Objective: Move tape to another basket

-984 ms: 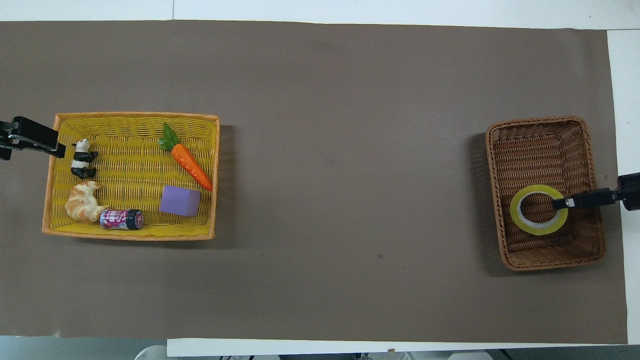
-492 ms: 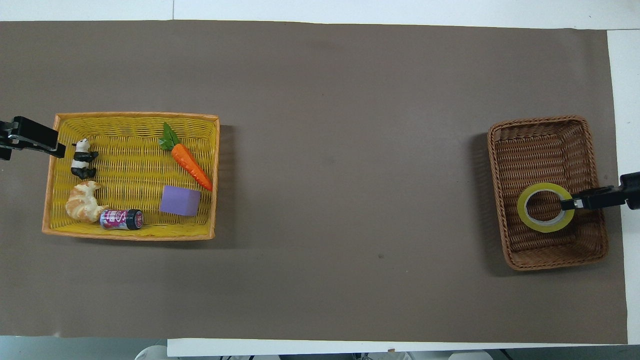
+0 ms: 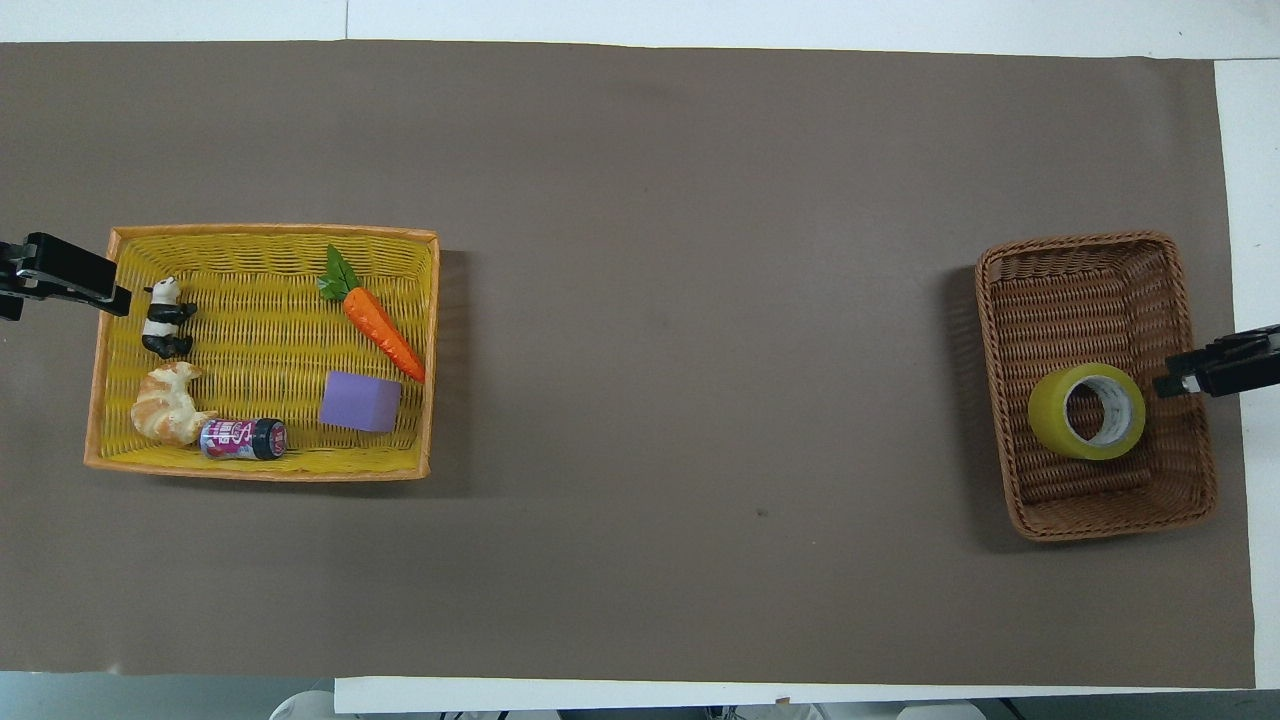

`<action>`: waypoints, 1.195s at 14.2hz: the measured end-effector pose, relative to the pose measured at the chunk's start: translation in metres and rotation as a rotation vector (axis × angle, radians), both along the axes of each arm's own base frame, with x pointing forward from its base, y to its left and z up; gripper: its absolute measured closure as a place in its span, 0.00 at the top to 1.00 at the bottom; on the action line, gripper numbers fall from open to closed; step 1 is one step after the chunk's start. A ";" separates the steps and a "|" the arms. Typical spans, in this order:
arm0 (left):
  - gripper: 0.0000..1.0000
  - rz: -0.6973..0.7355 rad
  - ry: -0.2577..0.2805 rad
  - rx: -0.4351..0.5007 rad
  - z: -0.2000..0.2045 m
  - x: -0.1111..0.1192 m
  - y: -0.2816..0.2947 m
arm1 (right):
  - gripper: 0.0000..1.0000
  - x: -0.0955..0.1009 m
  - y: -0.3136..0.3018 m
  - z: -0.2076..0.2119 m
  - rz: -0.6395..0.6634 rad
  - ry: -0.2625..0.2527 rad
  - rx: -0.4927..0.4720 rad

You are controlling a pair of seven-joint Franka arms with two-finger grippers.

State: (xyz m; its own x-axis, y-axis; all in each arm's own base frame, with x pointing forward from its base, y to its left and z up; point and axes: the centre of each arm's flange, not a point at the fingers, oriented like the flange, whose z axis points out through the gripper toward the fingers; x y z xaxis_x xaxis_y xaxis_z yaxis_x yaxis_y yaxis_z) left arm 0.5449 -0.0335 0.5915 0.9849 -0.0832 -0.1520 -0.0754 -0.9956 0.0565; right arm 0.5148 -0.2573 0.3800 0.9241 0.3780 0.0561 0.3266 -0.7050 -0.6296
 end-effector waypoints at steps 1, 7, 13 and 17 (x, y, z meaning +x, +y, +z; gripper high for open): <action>1.00 0.000 0.000 0.000 0.000 0.000 0.000 | 1.00 0.007 0.013 0.021 0.034 -0.018 -0.067; 1.00 0.000 0.000 0.000 0.000 0.000 0.000 | 1.00 0.015 0.107 0.142 -0.042 -0.013 -0.402; 1.00 0.000 0.000 0.000 0.000 0.000 0.000 | 1.00 0.007 0.139 0.222 -0.361 0.073 -0.622; 1.00 0.000 0.000 0.000 0.000 0.000 0.000 | 1.00 0.013 0.158 0.243 -0.363 0.068 -0.703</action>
State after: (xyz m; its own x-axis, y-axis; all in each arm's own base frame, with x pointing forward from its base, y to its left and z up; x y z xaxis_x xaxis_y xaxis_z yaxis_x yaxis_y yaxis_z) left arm 0.5449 -0.0335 0.5915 0.9849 -0.0832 -0.1520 -0.0753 -0.9956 0.0564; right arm 0.5280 -0.0991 0.6227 0.9892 -0.0216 -0.1452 -0.0229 -0.9997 -0.0072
